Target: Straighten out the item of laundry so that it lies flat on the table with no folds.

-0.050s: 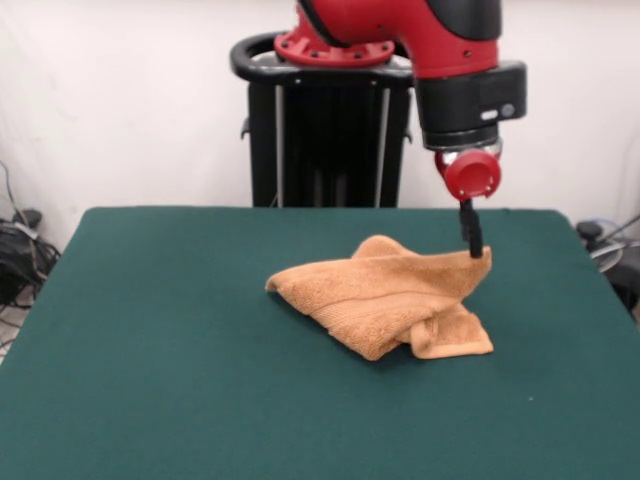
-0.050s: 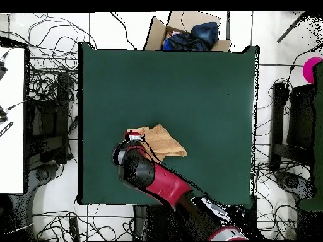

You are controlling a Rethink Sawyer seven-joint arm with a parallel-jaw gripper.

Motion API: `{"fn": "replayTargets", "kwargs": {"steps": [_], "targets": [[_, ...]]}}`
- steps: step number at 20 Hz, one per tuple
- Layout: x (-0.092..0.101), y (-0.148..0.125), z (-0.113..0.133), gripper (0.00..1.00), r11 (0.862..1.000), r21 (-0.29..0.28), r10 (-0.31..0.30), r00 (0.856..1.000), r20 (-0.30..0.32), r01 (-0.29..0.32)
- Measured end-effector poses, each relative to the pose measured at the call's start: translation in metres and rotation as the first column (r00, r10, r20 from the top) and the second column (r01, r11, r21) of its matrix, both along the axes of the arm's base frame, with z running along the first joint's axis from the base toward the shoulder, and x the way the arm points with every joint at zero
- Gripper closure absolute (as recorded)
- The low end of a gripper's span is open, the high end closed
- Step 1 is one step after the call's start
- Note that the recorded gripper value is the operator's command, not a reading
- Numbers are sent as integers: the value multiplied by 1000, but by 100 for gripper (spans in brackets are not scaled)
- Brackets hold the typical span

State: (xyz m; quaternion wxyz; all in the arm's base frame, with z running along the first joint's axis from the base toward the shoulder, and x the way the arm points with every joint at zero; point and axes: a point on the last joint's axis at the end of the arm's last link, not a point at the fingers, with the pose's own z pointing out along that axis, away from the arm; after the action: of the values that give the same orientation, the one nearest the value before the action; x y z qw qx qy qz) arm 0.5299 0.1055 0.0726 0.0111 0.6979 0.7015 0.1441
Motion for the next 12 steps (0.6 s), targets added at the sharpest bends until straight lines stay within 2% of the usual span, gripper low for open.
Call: {"fn": "replayTargets", "kwargs": {"steps": [12], "targets": [[-8,2,-12,0,1000,14,4,1000,-28,-4]]}}
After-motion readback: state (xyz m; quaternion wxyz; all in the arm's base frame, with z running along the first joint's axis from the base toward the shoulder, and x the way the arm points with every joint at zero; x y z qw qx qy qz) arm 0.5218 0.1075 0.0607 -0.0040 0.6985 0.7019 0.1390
